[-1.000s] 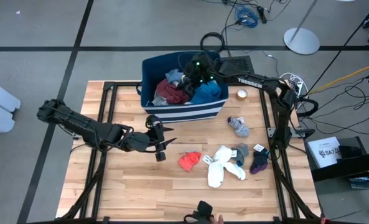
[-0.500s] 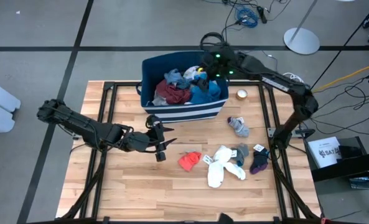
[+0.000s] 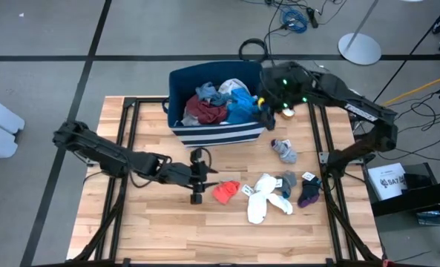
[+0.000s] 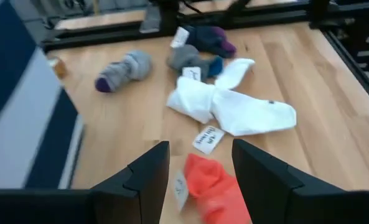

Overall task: Sort clothes
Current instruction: Put the orange socks into the blue laundry organizer

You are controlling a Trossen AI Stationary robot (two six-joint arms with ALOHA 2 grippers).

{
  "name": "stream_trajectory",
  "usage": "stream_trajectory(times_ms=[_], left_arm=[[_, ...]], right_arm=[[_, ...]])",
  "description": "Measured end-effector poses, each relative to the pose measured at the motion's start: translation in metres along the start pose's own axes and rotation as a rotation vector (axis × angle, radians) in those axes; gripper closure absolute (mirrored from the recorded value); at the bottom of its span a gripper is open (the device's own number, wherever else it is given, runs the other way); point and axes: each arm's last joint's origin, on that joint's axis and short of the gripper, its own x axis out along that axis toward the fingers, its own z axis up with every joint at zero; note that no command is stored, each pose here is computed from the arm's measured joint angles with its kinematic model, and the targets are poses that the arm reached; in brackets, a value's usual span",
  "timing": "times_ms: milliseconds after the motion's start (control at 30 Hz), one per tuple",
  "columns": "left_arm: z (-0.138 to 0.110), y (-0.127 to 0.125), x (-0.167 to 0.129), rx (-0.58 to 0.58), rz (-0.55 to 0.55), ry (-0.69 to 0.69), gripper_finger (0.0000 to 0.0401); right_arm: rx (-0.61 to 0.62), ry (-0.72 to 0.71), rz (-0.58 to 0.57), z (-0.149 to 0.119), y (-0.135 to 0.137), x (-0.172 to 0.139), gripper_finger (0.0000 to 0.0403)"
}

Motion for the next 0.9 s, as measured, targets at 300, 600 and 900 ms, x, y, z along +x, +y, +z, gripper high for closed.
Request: stream_trajectory(times_ms=[300, 600, 900], left_arm=[[-0.023, -0.003, 0.035, 0.017, -0.017, 0.11, 0.0216], [-0.045, 0.009, 0.064, -0.22, 0.008, 0.22, 0.0216], [-0.066, 0.01, 0.085, -0.381, -0.095, 0.335, 0.0216]], right_arm=[[-0.027, 0.224, 0.125, -0.03, 0.062, 0.003, 0.0065], [-0.185, 0.185, -0.055, -0.053, 0.118, -0.001, 0.0065], [-0.284, 0.041, -0.276, -0.066, 0.144, -0.011, 0.0065]])
